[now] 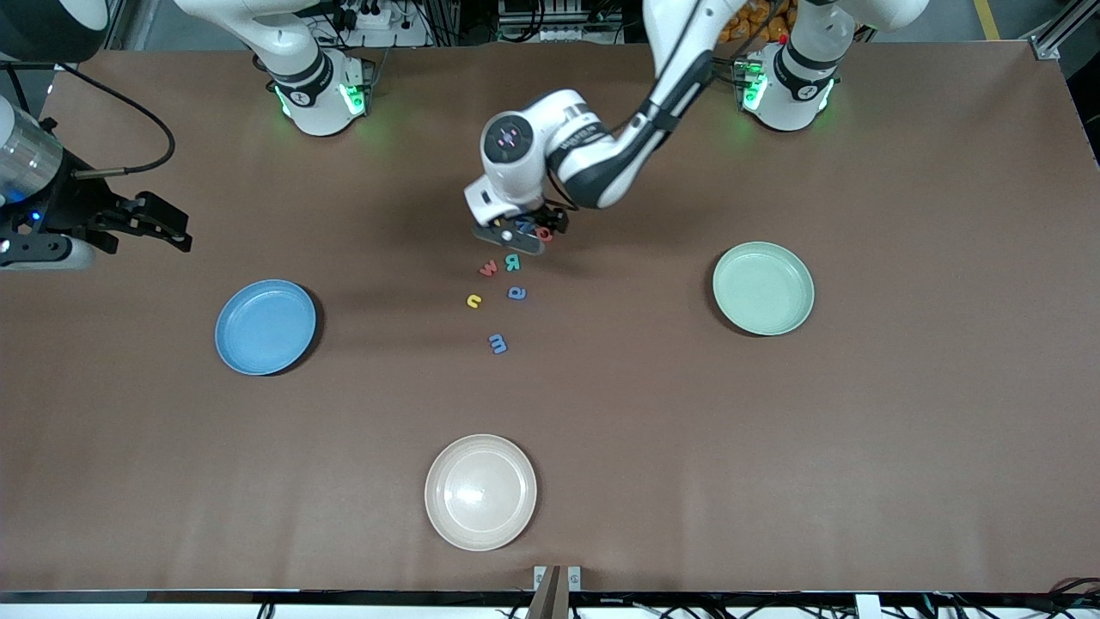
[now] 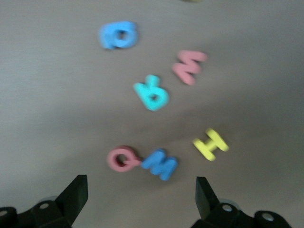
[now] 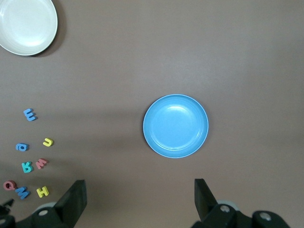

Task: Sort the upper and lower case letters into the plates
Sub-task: 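Grasp the blue M with the left gripper while the right gripper moves out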

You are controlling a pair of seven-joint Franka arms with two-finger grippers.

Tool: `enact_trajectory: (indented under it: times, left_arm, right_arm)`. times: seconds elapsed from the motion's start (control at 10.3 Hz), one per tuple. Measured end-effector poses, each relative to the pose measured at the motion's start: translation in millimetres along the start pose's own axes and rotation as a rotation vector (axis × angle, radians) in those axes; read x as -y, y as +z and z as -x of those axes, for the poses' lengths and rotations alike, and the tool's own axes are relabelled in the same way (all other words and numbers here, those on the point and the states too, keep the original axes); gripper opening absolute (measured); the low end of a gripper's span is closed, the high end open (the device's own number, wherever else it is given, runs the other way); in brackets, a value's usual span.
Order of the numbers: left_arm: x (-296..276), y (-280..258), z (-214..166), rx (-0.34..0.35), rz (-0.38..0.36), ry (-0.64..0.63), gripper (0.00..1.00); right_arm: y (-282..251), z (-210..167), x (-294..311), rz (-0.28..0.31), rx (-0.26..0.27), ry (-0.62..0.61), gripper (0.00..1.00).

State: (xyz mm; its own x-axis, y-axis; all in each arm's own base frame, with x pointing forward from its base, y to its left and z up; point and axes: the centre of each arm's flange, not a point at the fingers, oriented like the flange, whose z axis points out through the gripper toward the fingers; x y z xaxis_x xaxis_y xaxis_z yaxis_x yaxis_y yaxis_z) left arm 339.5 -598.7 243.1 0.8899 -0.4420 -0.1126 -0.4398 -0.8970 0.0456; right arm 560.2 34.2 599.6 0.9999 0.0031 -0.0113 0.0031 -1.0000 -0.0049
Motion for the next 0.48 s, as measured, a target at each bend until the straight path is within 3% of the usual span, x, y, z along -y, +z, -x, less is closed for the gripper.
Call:
enact_trajectory:
  times: [0.29, 0.48]
  left_arm:
    - [-41.1, 20.1, 23.2, -0.062, -0.049, 0.283, 1.0]
    - [-44.9, 36.7, 28.2, -0.049, -0.081, 0.462, 1.0]
  right_arm:
    - [0.1, -0.1, 0.6, 0.0, 0.0, 0.01, 1.0]
    - [0.2, 0.1, 2.6, 0.0, 0.0, 0.015, 1.0]
